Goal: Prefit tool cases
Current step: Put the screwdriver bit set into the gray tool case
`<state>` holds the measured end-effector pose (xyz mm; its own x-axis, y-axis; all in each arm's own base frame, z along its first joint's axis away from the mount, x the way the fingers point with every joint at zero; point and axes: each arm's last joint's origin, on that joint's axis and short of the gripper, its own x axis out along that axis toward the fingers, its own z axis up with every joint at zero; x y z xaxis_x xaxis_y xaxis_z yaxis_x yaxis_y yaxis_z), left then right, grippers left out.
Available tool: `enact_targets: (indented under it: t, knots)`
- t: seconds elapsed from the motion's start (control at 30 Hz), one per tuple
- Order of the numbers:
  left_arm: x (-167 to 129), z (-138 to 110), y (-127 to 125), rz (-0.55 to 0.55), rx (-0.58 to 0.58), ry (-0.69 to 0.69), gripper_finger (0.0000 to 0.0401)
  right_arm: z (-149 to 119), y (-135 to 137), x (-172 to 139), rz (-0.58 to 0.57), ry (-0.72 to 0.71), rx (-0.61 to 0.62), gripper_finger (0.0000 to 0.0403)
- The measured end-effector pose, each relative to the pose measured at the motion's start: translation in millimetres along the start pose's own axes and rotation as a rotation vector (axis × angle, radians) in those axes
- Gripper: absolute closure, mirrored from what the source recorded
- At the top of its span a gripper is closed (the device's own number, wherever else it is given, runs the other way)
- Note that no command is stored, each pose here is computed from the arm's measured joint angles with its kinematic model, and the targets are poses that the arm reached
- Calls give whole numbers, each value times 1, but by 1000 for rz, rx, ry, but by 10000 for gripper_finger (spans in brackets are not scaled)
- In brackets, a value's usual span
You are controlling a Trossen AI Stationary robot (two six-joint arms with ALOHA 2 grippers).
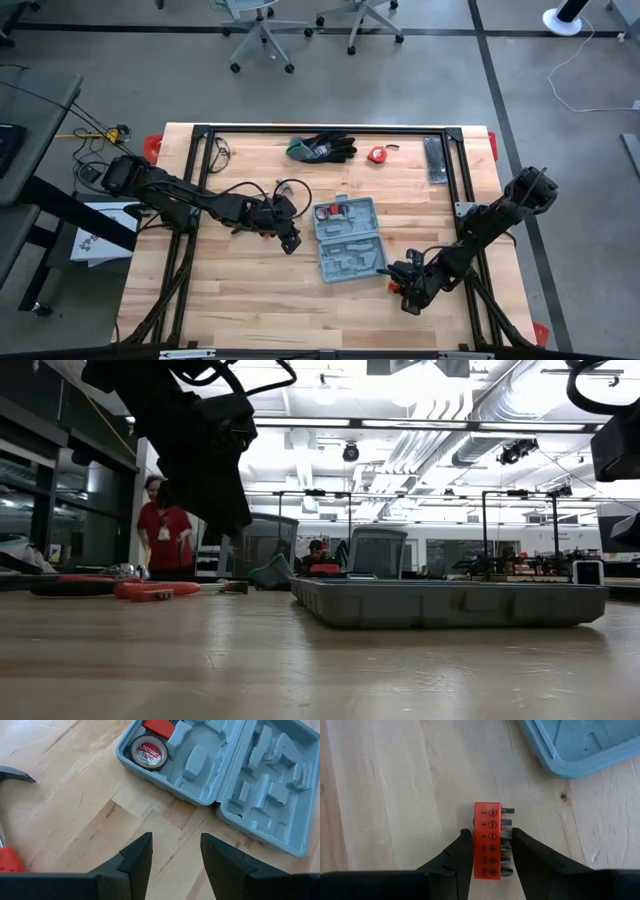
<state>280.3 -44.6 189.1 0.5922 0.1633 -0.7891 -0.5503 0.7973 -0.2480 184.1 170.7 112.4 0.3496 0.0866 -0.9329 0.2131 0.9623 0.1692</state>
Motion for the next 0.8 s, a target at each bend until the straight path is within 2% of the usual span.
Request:
enact_targets:
  t: [0.23, 0.47, 0.63, 0.8]
  knots:
    - [0, 0, 0, 3, 0, -2, 240, 0, -1, 0, -15, -12, -2, 281]
    - [0, 1, 1, 17, 0, -17, 240, 1, -1, 0, -18, -11, 33, 329]
    - [0, 1, 1, 18, 0, -17, 240, 2, 0, -1, -16, -13, 90, 331]
    - [0, 1, 1, 18, 0, -18, 240, 7, 6, -7, -13, -18, 95, 331]
